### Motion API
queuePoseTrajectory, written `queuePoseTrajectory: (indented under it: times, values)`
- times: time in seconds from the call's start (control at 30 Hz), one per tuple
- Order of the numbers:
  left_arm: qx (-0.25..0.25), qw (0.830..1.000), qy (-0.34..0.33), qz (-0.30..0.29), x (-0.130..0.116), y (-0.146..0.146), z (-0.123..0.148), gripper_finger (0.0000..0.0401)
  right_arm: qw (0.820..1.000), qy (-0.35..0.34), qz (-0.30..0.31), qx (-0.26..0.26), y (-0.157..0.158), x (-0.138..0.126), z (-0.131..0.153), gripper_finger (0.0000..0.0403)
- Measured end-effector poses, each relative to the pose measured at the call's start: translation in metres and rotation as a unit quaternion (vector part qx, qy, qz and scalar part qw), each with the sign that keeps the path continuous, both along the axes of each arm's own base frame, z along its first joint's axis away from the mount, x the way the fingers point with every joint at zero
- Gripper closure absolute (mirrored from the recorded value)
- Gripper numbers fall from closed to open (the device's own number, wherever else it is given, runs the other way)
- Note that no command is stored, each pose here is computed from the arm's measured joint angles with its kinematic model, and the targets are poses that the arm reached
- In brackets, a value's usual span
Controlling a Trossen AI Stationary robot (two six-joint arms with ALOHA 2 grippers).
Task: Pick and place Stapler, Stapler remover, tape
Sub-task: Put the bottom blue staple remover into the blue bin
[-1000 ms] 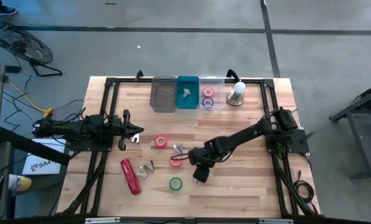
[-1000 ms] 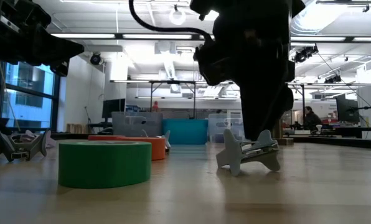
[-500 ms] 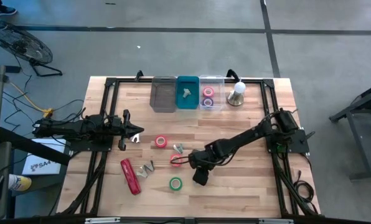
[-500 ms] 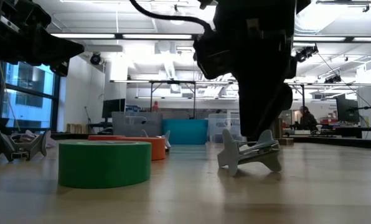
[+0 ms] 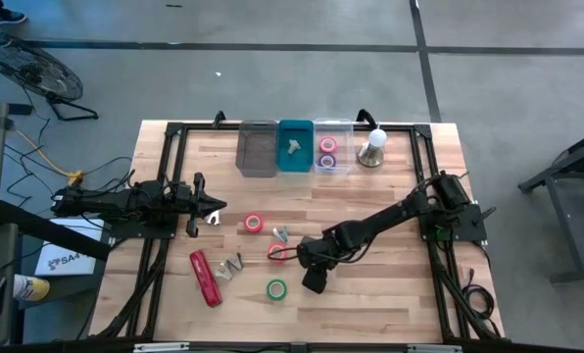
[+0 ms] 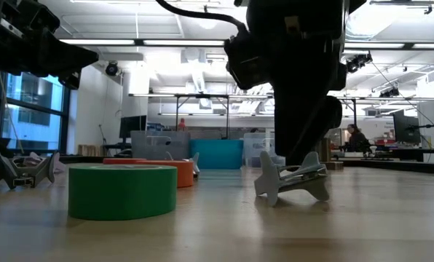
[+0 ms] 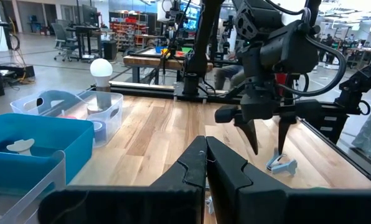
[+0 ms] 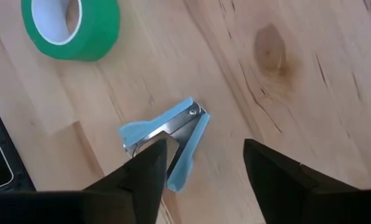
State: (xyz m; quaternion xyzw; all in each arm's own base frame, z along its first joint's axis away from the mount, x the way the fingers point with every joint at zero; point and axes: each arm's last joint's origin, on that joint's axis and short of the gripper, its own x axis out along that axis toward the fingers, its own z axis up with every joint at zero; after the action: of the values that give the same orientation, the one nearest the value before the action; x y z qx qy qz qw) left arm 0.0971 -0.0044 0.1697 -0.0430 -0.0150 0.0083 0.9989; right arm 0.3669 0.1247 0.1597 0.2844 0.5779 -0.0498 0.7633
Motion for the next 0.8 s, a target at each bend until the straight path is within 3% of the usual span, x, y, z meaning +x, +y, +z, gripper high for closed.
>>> queuePoseTrajectory:
  times: [0.27,0.47,0.8]
  values:
    - [0.000,1.000,0.000,0.000,0.000,0.000,0.000,0.0396,1.000,0.016,-0.006,0.006,0.003,-0.001,-0.006,0.0165]
    - [0.000,1.000,0.000,0.000,0.000,0.000,0.000,0.0396,1.000,0.024,0.006,0.016,0.009,0.002,-0.019,0.0175]
    - [0.000,1.000,0.000,-0.001,0.000,0.000,0.000,0.0396,0.999,0.040,-0.004,-0.014,0.006,-0.001,-0.021,0.0213]
